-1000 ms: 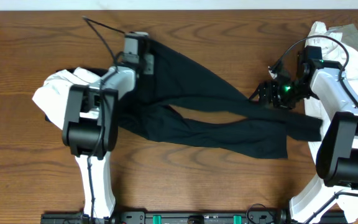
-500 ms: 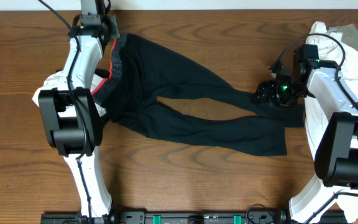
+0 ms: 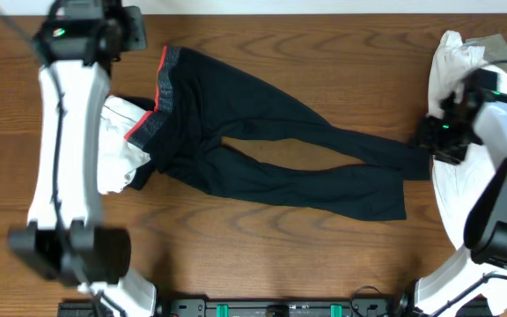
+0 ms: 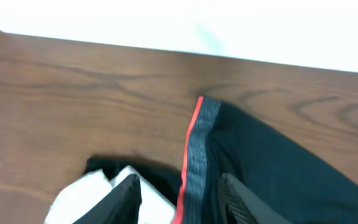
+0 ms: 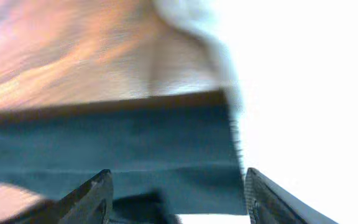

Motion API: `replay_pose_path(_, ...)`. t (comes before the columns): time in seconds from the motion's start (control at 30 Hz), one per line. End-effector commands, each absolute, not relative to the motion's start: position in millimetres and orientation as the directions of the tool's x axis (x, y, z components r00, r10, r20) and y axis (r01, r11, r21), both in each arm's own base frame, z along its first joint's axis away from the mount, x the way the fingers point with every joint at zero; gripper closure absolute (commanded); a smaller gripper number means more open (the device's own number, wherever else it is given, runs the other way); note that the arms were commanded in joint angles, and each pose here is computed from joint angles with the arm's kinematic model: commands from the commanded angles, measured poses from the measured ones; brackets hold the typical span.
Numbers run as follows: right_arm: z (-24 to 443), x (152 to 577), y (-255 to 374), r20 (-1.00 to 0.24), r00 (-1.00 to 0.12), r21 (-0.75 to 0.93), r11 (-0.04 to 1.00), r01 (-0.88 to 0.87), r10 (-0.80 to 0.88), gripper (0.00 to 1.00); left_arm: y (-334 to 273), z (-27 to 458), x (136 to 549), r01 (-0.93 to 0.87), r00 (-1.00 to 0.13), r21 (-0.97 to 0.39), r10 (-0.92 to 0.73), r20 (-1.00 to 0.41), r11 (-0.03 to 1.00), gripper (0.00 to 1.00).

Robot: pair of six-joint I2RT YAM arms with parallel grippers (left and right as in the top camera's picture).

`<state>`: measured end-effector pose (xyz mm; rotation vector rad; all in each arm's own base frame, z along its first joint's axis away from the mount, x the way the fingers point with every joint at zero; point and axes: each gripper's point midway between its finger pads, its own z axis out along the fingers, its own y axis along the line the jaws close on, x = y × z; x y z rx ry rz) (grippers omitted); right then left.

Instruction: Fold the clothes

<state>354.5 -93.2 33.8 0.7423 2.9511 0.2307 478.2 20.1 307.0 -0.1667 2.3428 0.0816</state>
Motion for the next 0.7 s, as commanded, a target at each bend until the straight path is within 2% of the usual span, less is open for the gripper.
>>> replay_pose_path(0.0, 34, 345, -119, -0.036, -0.802, 0.148, 0.796, 0.586, 0.597, 0.31, 14, 324, 456, -0.153, -0.694, -0.013, -0.117, -0.711, 0.988, 0.55)
replay_pose_path(0.17, 33, 341, -130, -0.03, -0.76, 0.154, 0.755, 0.638, 0.649, 0.28, 5, 326, 422, -0.135, -0.745, -0.003, -0.103, -0.659, 0.991, 0.54)
replay_pose_path(0.37, 27, 353, -118, -0.048, -0.747, 0.209, 0.738, 0.642, 0.663, 0.39, 0, 313, 402, -0.121, -0.804, 0.012, -0.091, -0.588, 0.993, 0.54)
replay_pose_path(0.67, 5, 361, -88, -0.04, -0.742, 0.326, 0.711, 0.623, 0.669, 0.44, 1, 304, 389, -0.12, -0.839, 0.022, -0.089, -0.537, 0.993, 0.53)
